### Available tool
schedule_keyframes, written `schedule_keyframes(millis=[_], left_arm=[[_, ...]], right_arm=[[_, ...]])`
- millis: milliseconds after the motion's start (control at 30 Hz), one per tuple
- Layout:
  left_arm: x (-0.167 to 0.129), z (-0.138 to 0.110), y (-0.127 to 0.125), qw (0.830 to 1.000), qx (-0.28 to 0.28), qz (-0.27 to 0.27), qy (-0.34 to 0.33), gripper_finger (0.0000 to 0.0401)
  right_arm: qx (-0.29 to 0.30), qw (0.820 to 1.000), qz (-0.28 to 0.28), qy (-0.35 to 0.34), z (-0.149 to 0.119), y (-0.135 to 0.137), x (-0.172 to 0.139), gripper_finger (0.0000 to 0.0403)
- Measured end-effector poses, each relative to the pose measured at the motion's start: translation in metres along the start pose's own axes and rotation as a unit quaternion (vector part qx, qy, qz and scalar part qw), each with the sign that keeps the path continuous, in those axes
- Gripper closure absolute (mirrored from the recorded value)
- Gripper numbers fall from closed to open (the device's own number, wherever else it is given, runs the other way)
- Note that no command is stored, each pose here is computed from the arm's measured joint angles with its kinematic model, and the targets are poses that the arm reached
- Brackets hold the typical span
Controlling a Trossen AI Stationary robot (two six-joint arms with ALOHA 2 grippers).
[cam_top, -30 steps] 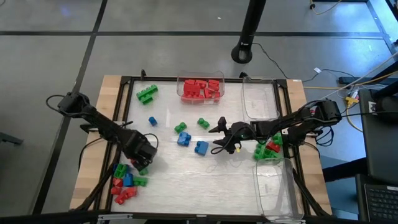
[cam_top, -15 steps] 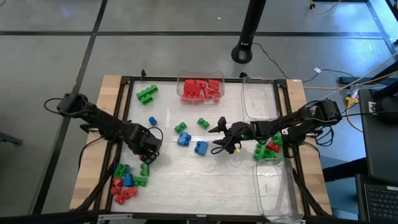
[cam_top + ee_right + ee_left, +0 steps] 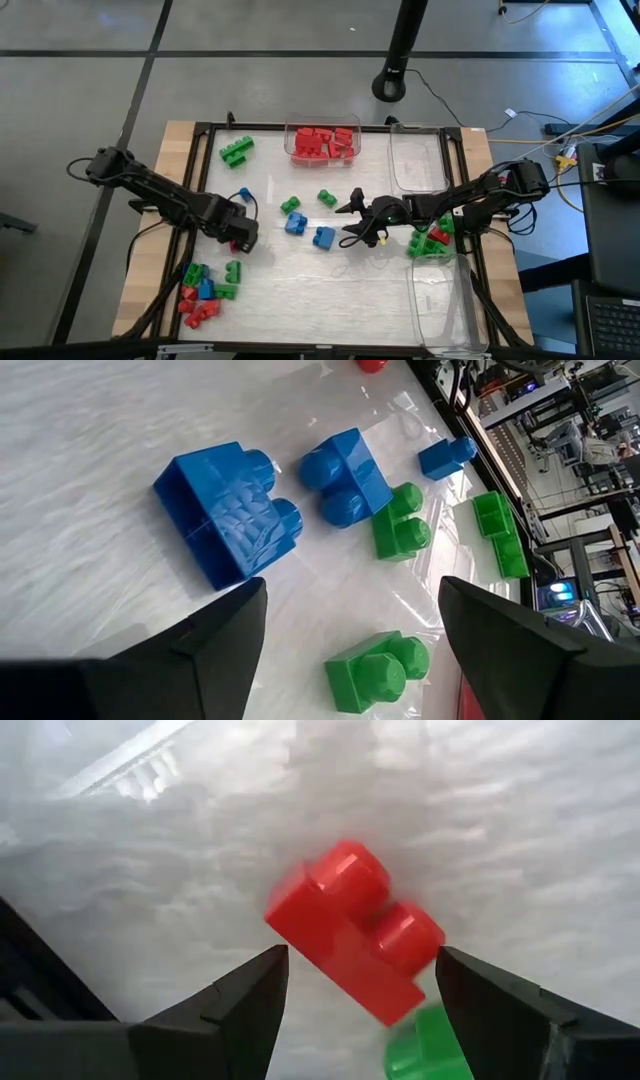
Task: Sort blocks
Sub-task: Put the red game piece into the top left transparent bin
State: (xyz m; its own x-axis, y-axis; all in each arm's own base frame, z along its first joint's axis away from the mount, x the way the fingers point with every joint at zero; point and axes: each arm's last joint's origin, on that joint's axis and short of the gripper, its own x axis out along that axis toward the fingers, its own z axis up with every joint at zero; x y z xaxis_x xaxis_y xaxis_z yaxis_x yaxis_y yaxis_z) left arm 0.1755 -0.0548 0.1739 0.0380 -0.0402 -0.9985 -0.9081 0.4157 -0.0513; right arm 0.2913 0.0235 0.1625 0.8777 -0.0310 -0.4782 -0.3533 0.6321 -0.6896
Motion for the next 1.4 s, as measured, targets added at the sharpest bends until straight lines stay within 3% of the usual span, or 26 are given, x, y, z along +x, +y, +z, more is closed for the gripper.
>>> schedule_keyframes(millis=[467, 667, 933, 1400], left_arm=[[0.022, 0.001, 0.006, 0.998, -0.059, -0.018, -0.020, 0.0157], [0.029, 0.000, 0.012, 0.999, -0.024, -0.008, -0.020, 0.0167], [0.031, 0.000, 0.014, 1.000, 0.007, -0.007, -0.021, 0.0244], [0.024, 0.001, 0.004, 0.998, 0.034, -0.031, -0.035, 0.0242]], right_arm=[[0.000, 1.000, 0.000, 0.000, 0.000, 0.000, 0.000, 0.0109], [0.000, 1.000, 0.000, 0.000, 0.000, 0.000, 0.000, 0.0110], [0.000, 1.000, 0.000, 0.000, 0.000, 0.000, 0.000, 0.0110], [0.000, 1.000, 0.000, 0.000, 0.000, 0.000, 0.000, 0.0110]])
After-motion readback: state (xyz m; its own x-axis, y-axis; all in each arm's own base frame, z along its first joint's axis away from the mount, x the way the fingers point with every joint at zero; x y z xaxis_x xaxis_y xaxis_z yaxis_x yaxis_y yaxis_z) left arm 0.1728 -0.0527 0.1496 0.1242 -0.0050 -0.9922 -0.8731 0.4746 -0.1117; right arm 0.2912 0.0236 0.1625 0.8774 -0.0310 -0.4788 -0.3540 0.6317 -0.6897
